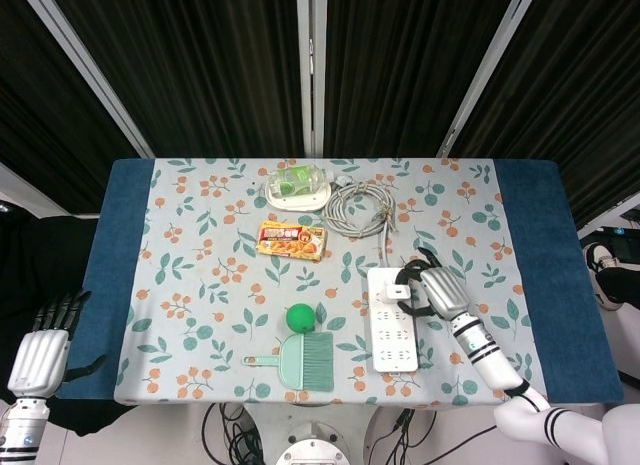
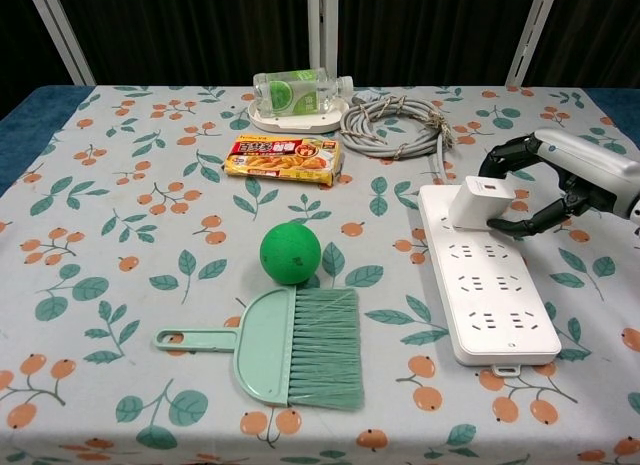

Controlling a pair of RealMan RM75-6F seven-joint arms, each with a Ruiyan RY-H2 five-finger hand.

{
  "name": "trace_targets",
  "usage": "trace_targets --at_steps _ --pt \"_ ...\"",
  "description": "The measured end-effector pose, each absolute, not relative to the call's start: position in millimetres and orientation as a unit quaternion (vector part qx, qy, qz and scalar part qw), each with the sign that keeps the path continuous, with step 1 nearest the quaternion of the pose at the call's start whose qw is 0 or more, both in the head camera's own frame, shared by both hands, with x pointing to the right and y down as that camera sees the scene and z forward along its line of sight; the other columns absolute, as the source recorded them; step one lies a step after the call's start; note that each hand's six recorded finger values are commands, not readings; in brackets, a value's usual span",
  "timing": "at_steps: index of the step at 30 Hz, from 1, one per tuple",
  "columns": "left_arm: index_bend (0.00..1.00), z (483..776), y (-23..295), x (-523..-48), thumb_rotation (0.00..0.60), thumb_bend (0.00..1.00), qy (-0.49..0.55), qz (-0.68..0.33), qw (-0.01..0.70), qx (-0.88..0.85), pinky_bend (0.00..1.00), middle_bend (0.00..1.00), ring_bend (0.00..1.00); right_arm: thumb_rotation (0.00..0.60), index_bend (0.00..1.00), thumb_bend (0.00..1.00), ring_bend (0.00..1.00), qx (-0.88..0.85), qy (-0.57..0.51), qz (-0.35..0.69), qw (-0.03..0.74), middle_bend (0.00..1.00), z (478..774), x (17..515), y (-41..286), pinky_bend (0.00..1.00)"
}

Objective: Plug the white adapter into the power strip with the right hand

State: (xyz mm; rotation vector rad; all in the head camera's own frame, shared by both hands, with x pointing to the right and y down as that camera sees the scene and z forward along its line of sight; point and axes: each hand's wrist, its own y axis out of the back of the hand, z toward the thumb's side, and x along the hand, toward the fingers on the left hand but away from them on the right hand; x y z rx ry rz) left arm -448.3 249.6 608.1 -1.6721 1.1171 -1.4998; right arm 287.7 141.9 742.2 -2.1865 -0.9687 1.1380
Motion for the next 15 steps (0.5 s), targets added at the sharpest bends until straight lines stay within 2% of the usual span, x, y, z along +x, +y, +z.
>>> trace_targets --at_steps 5,15 --pt "0.00 606.9 248.9 -448.0 0.600 0.13 0.423 -0.569 0.312 -0.632 0.00 0.00 0.00 0.600 0.29 0.40 0.16 -0.801 -0.354 0.417 0.245 0.38 739.0 289.3 143.0 0.00" --pt "0.00 604.4 247.2 -447.4 0.600 0.13 0.424 -0.568 0.315 -0.631 0.00 0.00 0.00 0.600 0.29 0.39 0.15 -0.799 -0.358 0.401 0.271 0.40 707.2 295.1 140.3 0.00"
